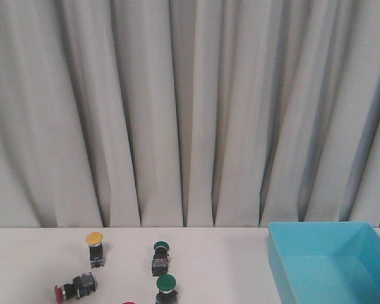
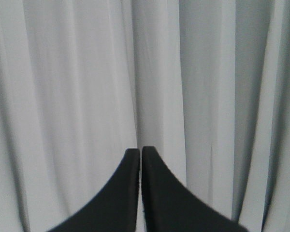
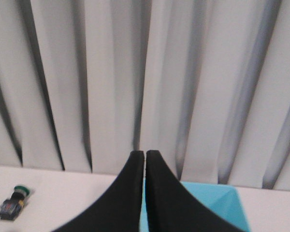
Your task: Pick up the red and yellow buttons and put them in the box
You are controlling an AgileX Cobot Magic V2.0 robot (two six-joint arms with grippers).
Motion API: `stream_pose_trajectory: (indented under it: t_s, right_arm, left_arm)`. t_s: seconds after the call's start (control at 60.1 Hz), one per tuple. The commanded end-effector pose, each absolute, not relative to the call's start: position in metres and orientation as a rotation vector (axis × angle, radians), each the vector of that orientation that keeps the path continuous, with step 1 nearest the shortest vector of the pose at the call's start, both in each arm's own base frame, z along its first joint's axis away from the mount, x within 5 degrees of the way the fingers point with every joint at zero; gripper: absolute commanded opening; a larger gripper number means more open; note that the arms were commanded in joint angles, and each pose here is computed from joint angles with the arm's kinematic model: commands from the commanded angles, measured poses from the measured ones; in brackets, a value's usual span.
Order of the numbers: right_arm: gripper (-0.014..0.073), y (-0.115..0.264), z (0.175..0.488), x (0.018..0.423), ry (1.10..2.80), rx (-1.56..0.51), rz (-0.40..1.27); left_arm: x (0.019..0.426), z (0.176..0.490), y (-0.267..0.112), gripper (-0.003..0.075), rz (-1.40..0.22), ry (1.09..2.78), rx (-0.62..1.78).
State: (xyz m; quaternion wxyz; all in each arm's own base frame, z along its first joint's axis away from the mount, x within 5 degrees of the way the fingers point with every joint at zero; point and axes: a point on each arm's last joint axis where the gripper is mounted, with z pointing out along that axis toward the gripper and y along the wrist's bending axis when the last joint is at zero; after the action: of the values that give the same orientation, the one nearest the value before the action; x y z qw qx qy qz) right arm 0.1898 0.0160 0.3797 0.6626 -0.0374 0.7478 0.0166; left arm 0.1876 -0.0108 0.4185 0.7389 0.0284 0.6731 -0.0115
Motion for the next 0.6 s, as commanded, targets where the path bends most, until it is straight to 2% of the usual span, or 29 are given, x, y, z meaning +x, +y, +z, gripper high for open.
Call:
stream_pose_trajectory:
  t_s: [0.0,0.116,0.25,0.333,0.449,0.582]
  right_arm:
    - [0.0071,0.024,0.395,0.188,1.615,-0.175,0.017]
    - [0.0219,0.03,0.39,0.187,1.657,-0.247,-0.003]
    - [0.0458,0.03,0.386,0.186,1.704,-0.251,-0.013]
    - [0.056,0.029,0.384,0.186,1.732,-0.247,-0.012]
    - [0.0617,0.029,0.381,0.185,1.763,-0.241,-0.009]
    - [0.0612,0.028,0.376,0.184,1.817,-0.232,-0.002]
  left_arm:
    - [0.188,0.438,-0.012,0.0068,-0.045,1.446,0.046]
    - [0.202,0.442,-0.01,0.0163,-0.017,1.573,0.041]
    - [0.223,0.449,-0.01,0.035,0.004,1.689,0.036]
    - [0.232,0.45,-0.014,0.0458,-0.027,1.761,0.024]
    - [0.246,0.448,-0.029,0.0549,-0.068,1.854,0.084]
    - [0.266,0.434,-0.06,0.0567,-0.127,2.001,0.272]
